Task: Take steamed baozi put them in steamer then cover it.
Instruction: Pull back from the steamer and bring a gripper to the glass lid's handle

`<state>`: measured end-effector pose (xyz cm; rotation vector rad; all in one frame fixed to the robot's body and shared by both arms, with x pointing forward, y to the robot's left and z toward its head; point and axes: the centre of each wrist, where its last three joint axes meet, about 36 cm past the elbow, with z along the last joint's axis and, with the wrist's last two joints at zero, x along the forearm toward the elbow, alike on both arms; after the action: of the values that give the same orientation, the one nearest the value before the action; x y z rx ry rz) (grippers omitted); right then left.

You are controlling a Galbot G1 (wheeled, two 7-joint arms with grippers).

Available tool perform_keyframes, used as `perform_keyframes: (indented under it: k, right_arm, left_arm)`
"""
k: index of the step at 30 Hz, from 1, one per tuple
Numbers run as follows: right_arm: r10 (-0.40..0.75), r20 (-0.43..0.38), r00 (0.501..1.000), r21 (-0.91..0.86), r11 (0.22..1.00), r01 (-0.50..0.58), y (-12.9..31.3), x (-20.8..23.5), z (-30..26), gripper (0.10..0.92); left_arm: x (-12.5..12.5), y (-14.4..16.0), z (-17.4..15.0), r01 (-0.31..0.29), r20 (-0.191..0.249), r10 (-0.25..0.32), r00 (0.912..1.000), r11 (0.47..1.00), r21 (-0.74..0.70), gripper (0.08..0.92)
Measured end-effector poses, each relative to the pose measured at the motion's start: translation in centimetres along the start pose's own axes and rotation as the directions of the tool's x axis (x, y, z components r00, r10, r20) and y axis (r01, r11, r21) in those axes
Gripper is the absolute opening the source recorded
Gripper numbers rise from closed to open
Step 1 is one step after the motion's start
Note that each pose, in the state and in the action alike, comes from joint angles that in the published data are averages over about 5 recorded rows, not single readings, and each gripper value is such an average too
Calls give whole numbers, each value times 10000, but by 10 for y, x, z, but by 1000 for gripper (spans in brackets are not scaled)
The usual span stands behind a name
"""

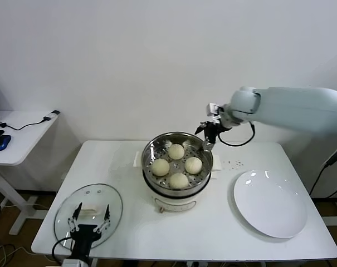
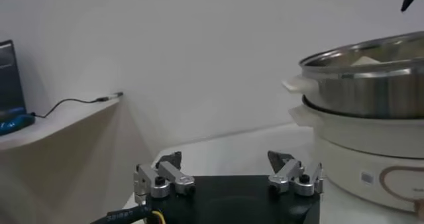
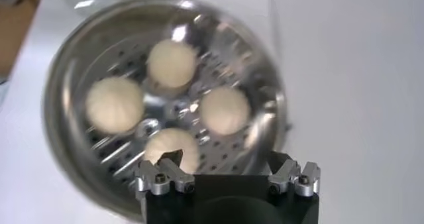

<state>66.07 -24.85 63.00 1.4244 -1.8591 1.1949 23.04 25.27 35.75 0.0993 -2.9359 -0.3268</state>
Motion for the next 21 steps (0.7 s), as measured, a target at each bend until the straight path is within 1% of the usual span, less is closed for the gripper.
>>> perform_keyframes:
  k: [2, 5, 8, 10, 15, 21]
  right_arm:
    - [589, 826, 9948, -210, 9981, -574, 14, 0, 17, 823]
    - [1469, 1942, 9699, -782, 9879, -1340, 36, -5, 41, 823]
    - [2399, 2822, 9289, -1554, 9669, -2025, 58, -10, 62, 823]
    - [3026, 3260, 8956, -2117, 9467, -2428, 70, -13, 76, 823]
    - [4384, 3944, 8076, -3465, 8849, -3111, 102, -23, 104, 823]
    - [5529, 4238, 7174, -4875, 8068, -3338, 146, -39, 125, 823]
  left_arm:
    - [-1, 2, -2, 47, 85, -47, 10000, 10000, -33, 823]
    - [-3, 3, -7, 95, 205, -93, 9997, 9999, -70, 823]
    - [-3, 2, -11, 138, 297, -135, 9995, 9999, -103, 823]
    - [-3, 3, -13, 177, 344, -172, 9993, 9998, -127, 823]
    - [-4, 6, -15, 306, 350, -298, 9989, 9993, -224, 823]
    - [-1, 10, -20, 434, 346, -415, 9985, 9976, -544, 823]
